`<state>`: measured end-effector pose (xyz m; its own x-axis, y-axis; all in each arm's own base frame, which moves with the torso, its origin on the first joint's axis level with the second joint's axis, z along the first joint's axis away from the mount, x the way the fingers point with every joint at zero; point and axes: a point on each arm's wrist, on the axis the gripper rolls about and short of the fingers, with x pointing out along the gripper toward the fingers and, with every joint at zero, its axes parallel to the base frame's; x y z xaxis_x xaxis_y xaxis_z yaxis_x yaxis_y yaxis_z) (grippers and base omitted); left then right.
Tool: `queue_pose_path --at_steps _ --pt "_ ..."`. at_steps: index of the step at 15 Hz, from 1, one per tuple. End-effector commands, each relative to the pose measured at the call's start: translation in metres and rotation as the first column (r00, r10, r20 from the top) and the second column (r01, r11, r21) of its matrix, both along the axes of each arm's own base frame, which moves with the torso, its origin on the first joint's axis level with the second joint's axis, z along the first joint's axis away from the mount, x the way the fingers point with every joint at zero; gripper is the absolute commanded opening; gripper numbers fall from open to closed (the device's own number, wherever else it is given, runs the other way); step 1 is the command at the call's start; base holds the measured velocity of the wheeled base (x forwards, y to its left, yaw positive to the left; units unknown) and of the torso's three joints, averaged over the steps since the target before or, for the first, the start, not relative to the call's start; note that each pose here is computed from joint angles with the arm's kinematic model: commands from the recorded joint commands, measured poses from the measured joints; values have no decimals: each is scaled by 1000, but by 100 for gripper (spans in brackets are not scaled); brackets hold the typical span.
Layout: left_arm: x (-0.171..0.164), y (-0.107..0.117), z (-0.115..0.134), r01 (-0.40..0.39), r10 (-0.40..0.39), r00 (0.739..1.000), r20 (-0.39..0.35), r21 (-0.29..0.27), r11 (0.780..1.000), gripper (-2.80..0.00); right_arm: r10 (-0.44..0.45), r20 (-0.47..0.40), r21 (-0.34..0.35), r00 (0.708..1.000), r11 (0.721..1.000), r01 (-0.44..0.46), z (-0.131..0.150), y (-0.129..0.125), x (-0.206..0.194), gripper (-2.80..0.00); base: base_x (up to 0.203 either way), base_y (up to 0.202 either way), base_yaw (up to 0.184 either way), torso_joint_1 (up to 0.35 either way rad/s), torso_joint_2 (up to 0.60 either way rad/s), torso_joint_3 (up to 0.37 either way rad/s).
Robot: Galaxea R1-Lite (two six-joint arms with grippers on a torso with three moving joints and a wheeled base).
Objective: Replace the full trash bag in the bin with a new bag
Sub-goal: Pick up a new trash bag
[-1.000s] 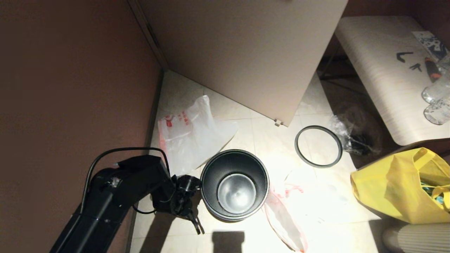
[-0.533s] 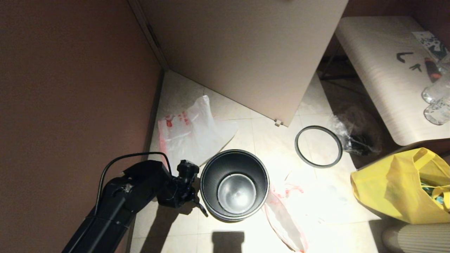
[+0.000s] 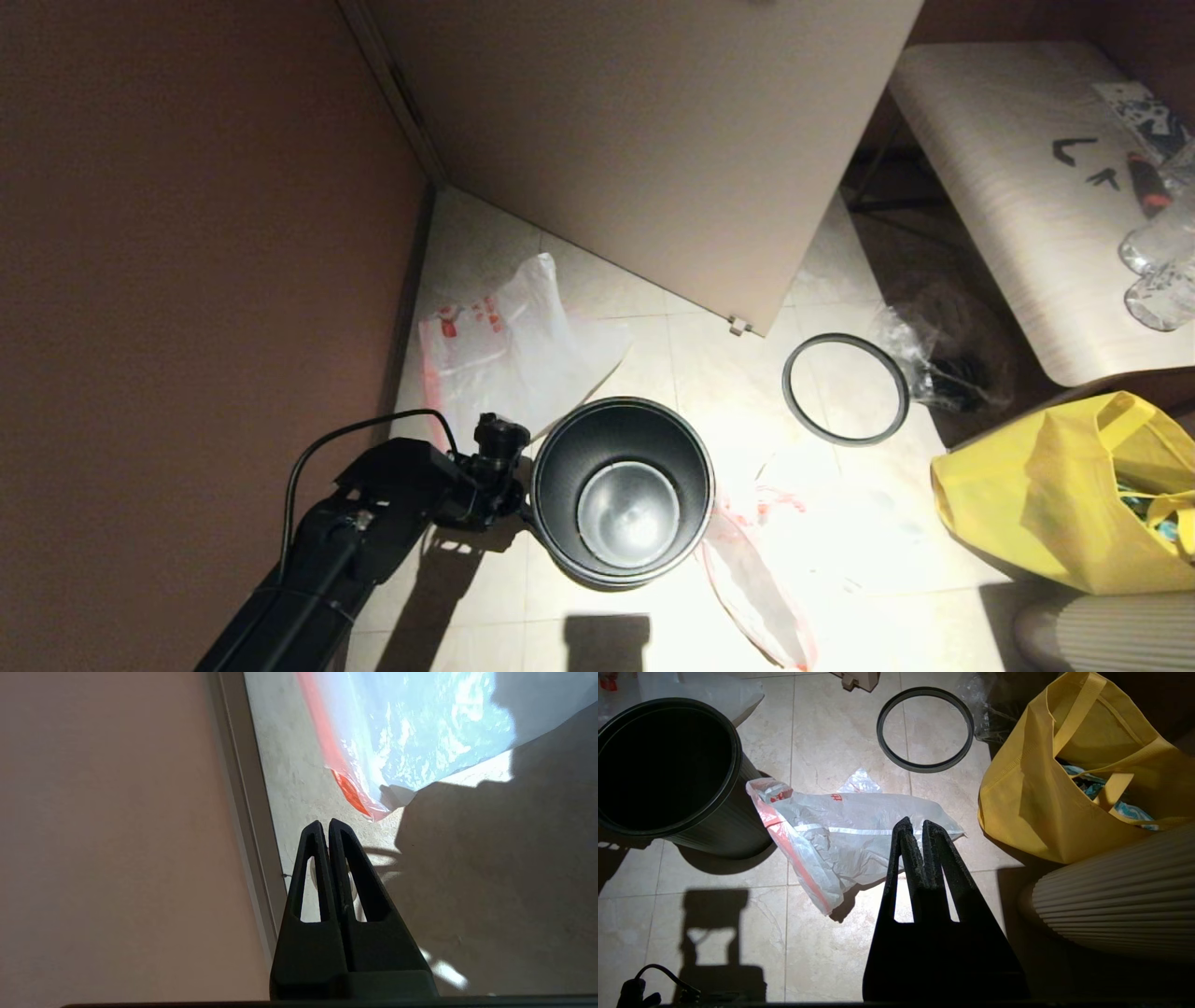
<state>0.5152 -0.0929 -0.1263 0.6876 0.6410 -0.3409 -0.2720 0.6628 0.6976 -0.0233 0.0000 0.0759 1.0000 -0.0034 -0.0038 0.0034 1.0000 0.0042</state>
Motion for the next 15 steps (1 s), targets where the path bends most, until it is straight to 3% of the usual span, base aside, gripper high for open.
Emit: queue_pose_path --at_steps 1,2,4,5,9,15 --pt "1 4 -22 -14 14 999 -37 13 1000 -280 0 -1 0 1000 1000 0 0 0 0 -280 0 0 0 0 0 0" --pt "-6 2 -33 -5 8 995 -99 27 1000 -280 0 -1 0 1000 1000 0 0 0 0 -280 0 0 0 0 0 0" --pt "-8 3 -36 10 -8 991 -135 18 1000 -280 0 -1 0 1000 1000 0 0 0 0 -280 0 0 0 0 0 0" --pt "-8 3 -37 10 -8 990 -143 16 1000 0 0 -1 0 1000 1000 0 0 0 0 -280 0 0 0 0 0 0" --pt "-6 -6 -34 80 -84 988 -134 -31 996 0 0 -1 0 1000 1000 0 0 0 0 -280 0 0 0 0 0 0" --pt "0 -5 -21 96 -100 990 -104 -45 994 0 0 -1 0 1000 1000 0 0 0 0 -280 0 0 0 0 0 0"
